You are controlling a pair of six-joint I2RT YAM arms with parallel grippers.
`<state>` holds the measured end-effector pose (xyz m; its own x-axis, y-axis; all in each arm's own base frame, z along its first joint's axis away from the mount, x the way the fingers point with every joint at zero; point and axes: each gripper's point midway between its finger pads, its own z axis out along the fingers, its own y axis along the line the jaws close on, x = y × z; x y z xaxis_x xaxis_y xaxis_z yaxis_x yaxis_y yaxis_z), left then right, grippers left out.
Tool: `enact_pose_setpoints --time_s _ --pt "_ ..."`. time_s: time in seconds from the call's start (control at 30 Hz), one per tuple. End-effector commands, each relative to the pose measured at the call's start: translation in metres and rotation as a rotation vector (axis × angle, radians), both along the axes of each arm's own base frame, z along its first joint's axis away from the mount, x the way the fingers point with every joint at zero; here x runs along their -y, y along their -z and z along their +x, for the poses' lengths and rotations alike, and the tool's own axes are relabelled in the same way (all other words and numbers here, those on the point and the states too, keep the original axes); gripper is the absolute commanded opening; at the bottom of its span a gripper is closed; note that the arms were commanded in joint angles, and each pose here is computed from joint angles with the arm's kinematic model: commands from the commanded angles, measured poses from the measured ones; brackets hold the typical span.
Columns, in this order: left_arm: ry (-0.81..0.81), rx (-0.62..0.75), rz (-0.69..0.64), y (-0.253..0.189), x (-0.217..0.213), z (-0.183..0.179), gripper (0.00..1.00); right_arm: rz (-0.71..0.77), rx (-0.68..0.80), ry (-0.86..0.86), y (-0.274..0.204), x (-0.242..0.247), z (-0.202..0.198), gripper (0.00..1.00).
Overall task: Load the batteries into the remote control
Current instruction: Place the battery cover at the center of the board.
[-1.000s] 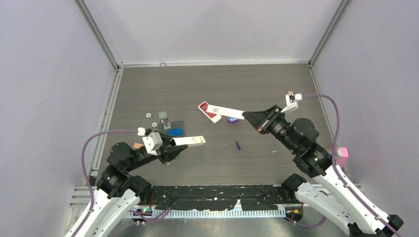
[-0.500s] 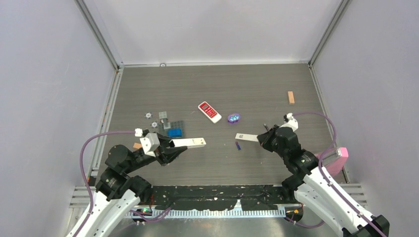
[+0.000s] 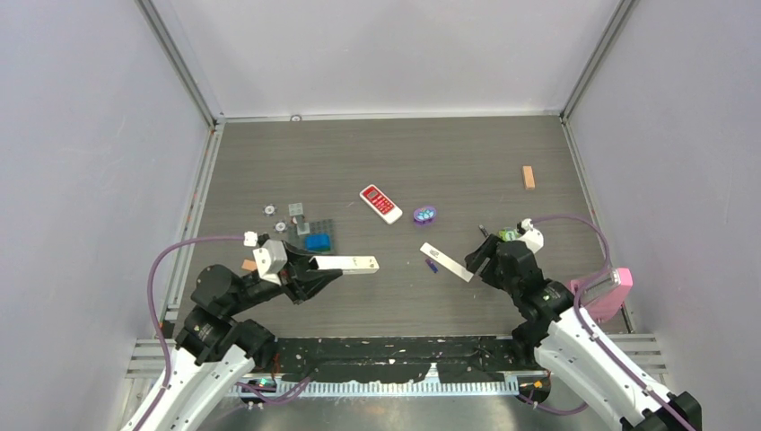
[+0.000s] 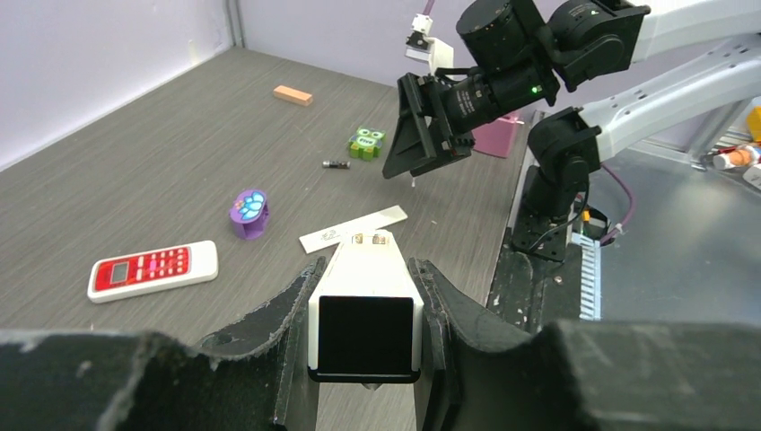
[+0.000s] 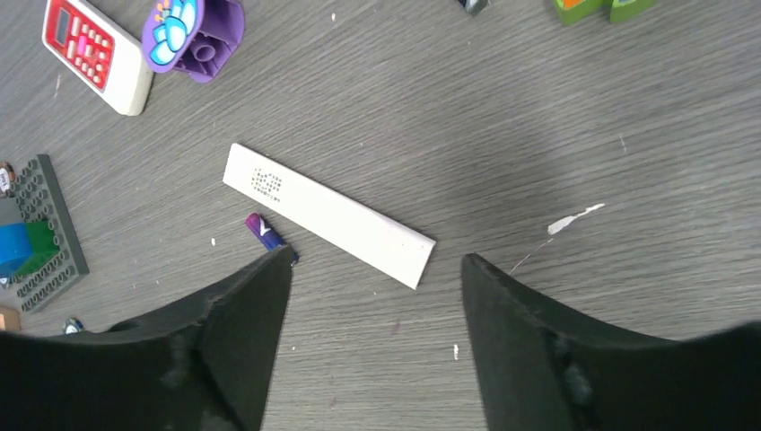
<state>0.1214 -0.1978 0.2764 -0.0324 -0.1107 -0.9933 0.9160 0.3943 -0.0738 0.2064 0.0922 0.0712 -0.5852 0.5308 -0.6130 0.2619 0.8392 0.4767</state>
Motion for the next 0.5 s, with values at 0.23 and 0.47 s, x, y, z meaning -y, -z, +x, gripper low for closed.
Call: enact_pose_setpoints --time_s 0.23,0.47 --pt "0.295 0.045 -0.035 -0.038 0.016 -0.047 0.0 0.228 0.318 -0.585 -0.127 -0.091 -0.01 0.84" --pt "0.548 -0.001 0.004 -0.045 0.021 -0.082 0.0 0.459 0.575 -1.116 -0.215 -0.153 -0.074 0.89"
